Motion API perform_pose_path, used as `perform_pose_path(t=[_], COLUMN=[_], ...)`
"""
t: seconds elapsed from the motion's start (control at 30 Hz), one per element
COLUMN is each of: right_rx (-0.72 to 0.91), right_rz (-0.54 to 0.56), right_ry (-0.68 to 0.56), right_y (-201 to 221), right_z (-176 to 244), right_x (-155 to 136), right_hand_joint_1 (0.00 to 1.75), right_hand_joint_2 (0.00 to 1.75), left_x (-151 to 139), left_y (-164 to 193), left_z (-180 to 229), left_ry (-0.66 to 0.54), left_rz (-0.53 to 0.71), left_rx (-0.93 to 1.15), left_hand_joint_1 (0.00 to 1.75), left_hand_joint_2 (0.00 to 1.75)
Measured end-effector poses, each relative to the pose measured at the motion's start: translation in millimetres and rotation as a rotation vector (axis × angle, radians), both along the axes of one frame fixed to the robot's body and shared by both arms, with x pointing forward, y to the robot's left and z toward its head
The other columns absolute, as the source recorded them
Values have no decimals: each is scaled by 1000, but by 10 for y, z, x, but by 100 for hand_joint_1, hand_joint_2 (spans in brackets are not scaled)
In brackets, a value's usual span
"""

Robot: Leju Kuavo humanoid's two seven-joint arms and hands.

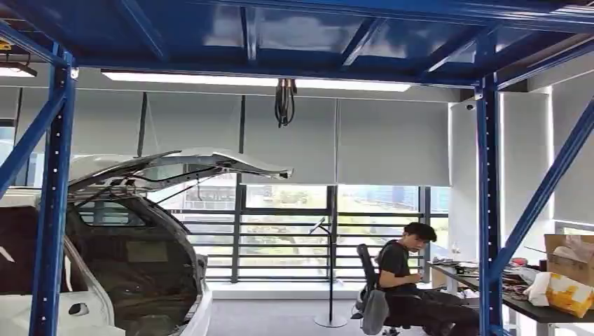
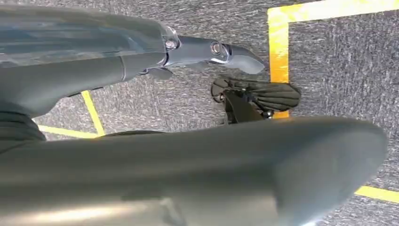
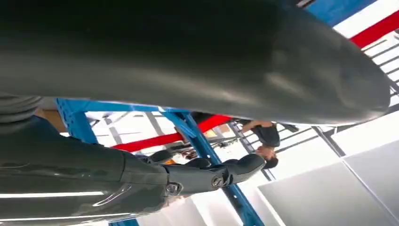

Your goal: Take the parts from the cabinet and place them on the table.

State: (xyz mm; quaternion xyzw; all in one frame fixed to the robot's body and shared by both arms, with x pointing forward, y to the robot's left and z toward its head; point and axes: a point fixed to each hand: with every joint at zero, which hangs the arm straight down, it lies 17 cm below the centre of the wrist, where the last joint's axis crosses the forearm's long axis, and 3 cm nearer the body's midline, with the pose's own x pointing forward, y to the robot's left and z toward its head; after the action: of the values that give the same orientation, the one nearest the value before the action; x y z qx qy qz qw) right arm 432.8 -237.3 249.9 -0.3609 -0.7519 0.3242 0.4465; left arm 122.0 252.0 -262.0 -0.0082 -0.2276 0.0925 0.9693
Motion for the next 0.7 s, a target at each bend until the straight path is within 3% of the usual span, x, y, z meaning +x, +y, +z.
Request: perform_pose_path(t=[0.7], right_rx=[4], right_rz=[17], right_ry=[26], right_y=[43], right_z=[-107], right_x=[-15], right_hand_joint_1=[0], right_hand_joint_2=[0], left_x=[11], left_y=[-19], left_z=[5], left_ry=[-4], left_rz=[-3], left_rx=[-4], left_hand_joint_1=[0], left_hand_joint_2=[0])
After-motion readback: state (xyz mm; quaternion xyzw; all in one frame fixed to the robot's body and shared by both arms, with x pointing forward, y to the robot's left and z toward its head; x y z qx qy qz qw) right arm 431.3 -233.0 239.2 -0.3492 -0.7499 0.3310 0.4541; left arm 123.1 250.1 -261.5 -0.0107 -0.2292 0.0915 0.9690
